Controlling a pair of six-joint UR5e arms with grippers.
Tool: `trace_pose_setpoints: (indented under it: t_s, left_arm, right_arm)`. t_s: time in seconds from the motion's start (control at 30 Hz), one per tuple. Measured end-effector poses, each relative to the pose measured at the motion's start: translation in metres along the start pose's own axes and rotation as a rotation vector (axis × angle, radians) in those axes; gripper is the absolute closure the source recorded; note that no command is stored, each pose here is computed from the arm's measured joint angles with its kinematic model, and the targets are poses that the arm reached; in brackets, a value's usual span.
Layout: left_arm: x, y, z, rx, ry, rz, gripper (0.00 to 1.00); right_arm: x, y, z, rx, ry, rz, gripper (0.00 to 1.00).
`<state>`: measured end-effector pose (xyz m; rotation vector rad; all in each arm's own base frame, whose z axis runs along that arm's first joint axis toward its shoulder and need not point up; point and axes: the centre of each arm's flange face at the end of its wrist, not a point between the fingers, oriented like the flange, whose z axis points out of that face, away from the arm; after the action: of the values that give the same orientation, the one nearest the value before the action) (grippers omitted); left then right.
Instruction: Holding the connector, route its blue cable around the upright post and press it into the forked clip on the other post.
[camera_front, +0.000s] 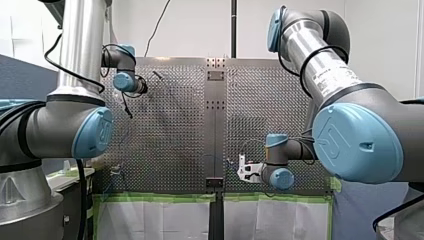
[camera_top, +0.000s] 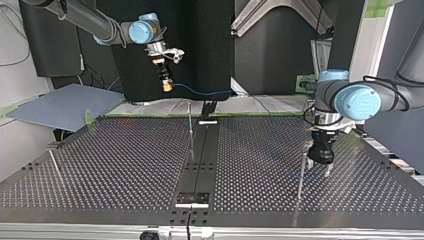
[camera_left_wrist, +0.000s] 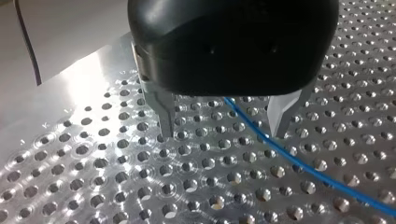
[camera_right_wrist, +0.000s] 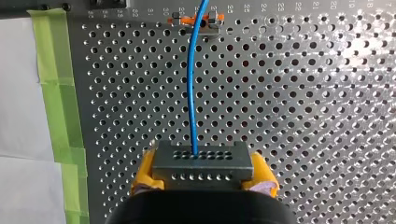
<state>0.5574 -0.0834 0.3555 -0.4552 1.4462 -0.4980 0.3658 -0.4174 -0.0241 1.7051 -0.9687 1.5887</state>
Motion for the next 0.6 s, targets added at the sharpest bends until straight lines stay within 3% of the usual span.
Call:
trace_pose_setpoints:
  t_s: [0.3, 0.6]
  left_arm:
    - [0.006, -0.006, -0.015, 0.014, 0.032, 0.004, 0.02]
    - [-0.001, -0.001, -0.045, -0.025, 0.034, 0.012, 0.02]
  right_arm:
    - [0.0, 0.0, 0.0, 0.001, -0.001, -0.001, 1.0]
    - [0.0, -0.001, 0.0, 0.002, -0.001, -0.001, 1.0]
